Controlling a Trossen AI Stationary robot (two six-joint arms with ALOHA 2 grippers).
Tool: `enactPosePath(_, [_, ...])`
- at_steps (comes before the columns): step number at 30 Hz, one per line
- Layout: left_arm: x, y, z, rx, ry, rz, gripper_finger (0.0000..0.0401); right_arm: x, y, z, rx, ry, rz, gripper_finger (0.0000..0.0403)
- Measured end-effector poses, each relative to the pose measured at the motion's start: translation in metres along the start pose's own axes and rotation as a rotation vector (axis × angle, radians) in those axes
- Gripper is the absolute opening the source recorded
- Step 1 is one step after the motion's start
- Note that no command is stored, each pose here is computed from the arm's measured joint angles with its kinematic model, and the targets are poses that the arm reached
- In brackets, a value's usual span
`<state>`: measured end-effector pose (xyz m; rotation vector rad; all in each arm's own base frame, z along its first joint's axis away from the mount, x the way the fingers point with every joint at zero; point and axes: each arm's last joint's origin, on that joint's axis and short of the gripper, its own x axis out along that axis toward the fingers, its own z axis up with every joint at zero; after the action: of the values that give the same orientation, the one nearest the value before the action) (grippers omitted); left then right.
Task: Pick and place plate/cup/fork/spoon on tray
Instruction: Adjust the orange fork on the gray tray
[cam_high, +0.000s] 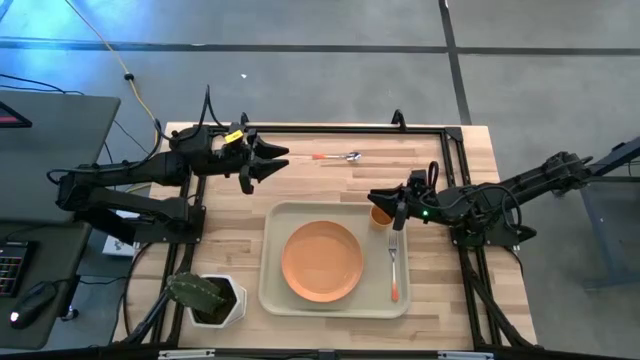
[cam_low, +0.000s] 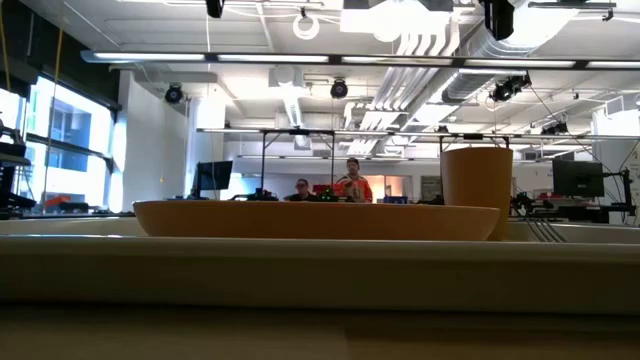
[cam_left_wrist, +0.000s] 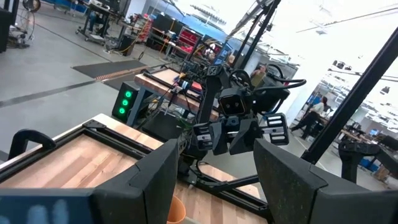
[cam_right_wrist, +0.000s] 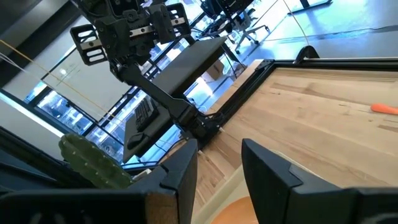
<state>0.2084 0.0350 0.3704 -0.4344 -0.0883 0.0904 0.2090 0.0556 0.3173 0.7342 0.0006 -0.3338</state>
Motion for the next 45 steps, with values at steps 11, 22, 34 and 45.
enactPosePath(11, [0.0000,0.0000,0.0000,0.000,0.000,0.000,0.0200,0.0000,0.0000,0.0000,0.000,0.000,0.000,0.0116])
enactPosePath(22, [0.0000,0.0000,0.0001,0.001,0.000,0.000,0.0200,0.0000,-0.0001,-0.0001,-0.001,0.000,0.000,0.0116])
enactPosePath(34, [0.0000,0.0000,0.0001,0.001,0.000,0.000,0.0200,0.0000,-0.0001,0.0000,-0.007,0.000,0.000,0.0116])
enactPosePath(45, [0.0000,0.0000,0.0001,0.001,0.000,0.001,0.0200,0.0004,-0.0036,-0.0023,0.065,0.020,-0.032,0.0116])
